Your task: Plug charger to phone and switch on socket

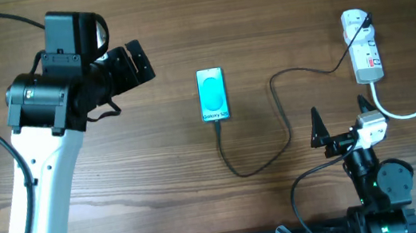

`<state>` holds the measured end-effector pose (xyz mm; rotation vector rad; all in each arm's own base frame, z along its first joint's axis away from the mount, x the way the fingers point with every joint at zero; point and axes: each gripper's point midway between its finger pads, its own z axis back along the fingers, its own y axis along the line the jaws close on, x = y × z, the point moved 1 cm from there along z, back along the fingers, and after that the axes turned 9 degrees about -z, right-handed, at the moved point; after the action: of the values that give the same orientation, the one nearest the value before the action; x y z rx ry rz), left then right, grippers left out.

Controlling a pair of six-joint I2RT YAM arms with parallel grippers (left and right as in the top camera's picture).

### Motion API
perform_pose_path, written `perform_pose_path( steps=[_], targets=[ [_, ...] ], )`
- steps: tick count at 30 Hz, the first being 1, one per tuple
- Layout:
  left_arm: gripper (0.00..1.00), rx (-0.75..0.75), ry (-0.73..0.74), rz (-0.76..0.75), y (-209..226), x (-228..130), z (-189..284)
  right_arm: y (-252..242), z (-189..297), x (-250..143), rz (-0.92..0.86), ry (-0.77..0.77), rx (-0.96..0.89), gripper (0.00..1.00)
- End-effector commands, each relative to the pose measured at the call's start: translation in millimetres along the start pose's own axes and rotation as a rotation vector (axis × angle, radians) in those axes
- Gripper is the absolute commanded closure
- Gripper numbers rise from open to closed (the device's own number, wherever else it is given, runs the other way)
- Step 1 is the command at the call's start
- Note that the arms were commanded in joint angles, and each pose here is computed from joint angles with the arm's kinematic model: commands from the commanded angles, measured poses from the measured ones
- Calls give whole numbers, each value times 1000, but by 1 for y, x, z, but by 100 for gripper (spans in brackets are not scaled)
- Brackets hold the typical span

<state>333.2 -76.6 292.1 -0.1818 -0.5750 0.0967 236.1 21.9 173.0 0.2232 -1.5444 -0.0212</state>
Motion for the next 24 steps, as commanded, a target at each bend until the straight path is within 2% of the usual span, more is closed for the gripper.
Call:
perform_pose_path(
  steps=[1, 8, 13, 17, 20, 24],
  targets=[
    [0, 12, 3, 18, 3, -2, 5, -1, 1, 3, -7, -17, -10, 0],
    [0, 37, 30, 14, 16, -33, -2, -1, 1, 3, -6, -17, -10, 0],
    [0, 56, 82, 14, 31, -80, 10, -1, 1, 3, -6, -17, -10, 0],
    [0, 45, 13, -35, 39, -95, 22, -1, 1, 3, -6, -17, -10, 0],
    [0, -12, -96, -174, 35, -98, 11, -1, 1, 3, -6, -17, -10, 0],
    [0, -149, -315, -352, 18, -100, -4, -1, 1, 3, -7, -17, -10, 0]
  ],
)
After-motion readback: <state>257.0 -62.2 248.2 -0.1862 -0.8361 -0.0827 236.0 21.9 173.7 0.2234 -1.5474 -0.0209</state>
